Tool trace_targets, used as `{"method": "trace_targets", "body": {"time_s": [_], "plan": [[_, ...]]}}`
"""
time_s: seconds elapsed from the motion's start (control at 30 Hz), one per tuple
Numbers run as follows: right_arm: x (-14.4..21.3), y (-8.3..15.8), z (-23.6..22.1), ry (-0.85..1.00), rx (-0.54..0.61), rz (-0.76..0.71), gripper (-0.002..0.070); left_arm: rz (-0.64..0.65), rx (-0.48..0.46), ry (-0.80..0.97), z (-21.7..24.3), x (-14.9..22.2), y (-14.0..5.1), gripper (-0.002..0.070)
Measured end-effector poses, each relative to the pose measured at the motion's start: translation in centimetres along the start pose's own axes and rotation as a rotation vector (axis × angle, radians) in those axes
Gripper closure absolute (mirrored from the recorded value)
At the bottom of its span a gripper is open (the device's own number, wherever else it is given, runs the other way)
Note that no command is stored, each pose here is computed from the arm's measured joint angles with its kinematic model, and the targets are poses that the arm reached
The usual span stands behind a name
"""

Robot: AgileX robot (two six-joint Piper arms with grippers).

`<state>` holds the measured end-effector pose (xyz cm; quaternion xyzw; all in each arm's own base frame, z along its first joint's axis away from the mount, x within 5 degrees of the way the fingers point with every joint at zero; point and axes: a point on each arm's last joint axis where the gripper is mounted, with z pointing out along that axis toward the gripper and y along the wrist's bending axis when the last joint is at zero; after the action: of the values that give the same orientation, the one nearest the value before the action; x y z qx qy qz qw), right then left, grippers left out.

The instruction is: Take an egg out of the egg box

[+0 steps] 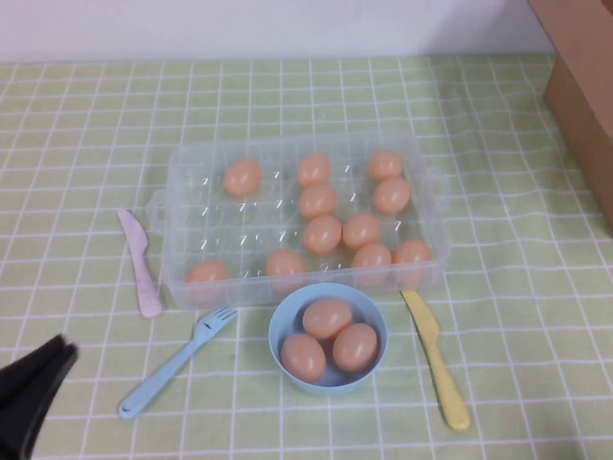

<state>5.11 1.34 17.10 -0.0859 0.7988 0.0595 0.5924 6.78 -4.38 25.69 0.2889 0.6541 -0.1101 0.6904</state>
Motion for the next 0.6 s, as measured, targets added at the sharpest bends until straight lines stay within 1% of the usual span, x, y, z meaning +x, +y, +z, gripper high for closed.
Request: {"method": "trace_targets", "body": {"time_s": [0.07,0.1,0.2,0.33,0.43,0.5,0.6], "plan": [[0.0,0.0,0.0,0.0,0.0,0.0,0.0696,-0.014,-0.06,0.003,-0.6,1.5,0.0,0.0678],[0.0,0.0,0.0,0.0,0.0,0.0,0.0696,-0.02,-0.104,0.012,-1.0,2.7,0.0,0.0678],[0.0,0.0,0.0,0.0,0.0,0.0,0.0696,-0.023,-0.217,0.031,-1.8,4.6,0.2,0.0678],[0.0,0.0,0.0,0.0,0.0,0.0,0.0696,-0.031,-0.349,0.089,-2.5,6.2,0.5,0.0678],[0.0,0.0,0.0,0.0,0.0,0.0,0.0696,-0.045,-0.423,0.163,-2.8,6.9,0.8,0.0678],[0.0,0.0,0.0,0.0,0.0,0.0,0.0696,-0.059,-0.457,0.217,-3.0,7.4,0.9,0.0678],[0.0,0.0,0.0,0.0,0.0,0.0,0.0696,-0.079,-0.484,0.289,-3.2,8.1,0.9,0.0678]]}}
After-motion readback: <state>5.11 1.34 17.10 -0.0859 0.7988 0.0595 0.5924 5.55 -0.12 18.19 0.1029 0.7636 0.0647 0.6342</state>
